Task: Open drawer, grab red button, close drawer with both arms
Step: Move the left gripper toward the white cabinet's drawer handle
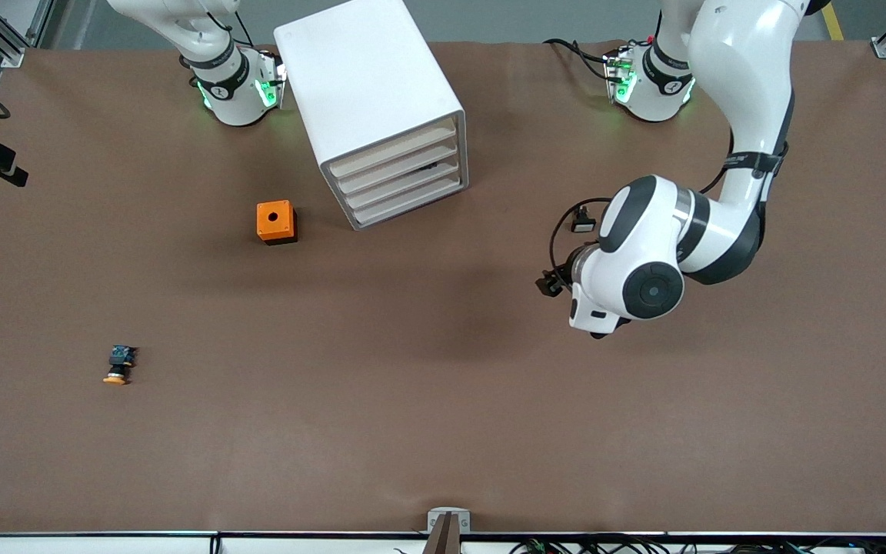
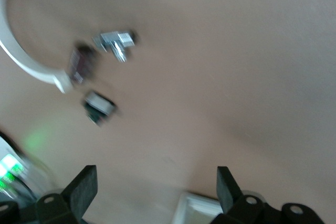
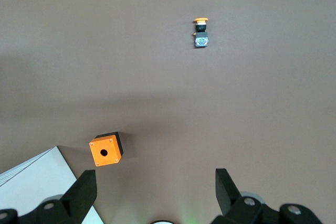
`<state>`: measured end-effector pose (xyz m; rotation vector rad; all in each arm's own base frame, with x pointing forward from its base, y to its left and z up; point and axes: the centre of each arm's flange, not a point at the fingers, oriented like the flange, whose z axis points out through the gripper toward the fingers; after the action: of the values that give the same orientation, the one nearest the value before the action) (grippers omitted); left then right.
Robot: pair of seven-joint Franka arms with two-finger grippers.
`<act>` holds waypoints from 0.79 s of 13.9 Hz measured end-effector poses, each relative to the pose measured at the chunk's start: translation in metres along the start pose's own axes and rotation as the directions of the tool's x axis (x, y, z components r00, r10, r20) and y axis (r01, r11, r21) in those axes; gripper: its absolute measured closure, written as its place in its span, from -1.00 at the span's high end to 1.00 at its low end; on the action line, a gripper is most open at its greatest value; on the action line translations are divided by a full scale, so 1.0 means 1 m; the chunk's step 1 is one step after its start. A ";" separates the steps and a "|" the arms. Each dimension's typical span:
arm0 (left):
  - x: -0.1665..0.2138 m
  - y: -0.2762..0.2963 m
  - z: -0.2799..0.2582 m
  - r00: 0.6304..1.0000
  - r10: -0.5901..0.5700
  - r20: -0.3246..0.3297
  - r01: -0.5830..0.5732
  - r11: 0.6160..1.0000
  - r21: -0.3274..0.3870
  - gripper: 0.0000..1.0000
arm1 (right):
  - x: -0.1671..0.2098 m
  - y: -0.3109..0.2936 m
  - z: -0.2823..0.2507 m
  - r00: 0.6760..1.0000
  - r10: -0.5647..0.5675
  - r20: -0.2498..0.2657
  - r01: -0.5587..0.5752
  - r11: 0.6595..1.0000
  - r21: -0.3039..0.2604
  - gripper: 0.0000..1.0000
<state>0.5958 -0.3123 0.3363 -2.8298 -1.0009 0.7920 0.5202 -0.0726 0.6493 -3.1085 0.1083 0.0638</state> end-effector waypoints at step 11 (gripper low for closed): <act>-0.032 0.052 0.082 0.724 -0.553 0.413 0.506 0.832 0.227 1.00 | 0.000 0.000 0.000 1.000 0.000 0.000 0.000 1.000 0.000 1.00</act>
<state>0.5658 -0.3831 0.2694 -2.0945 -1.6698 1.4058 0.5202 -0.0725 0.6493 -3.1085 0.1082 0.0638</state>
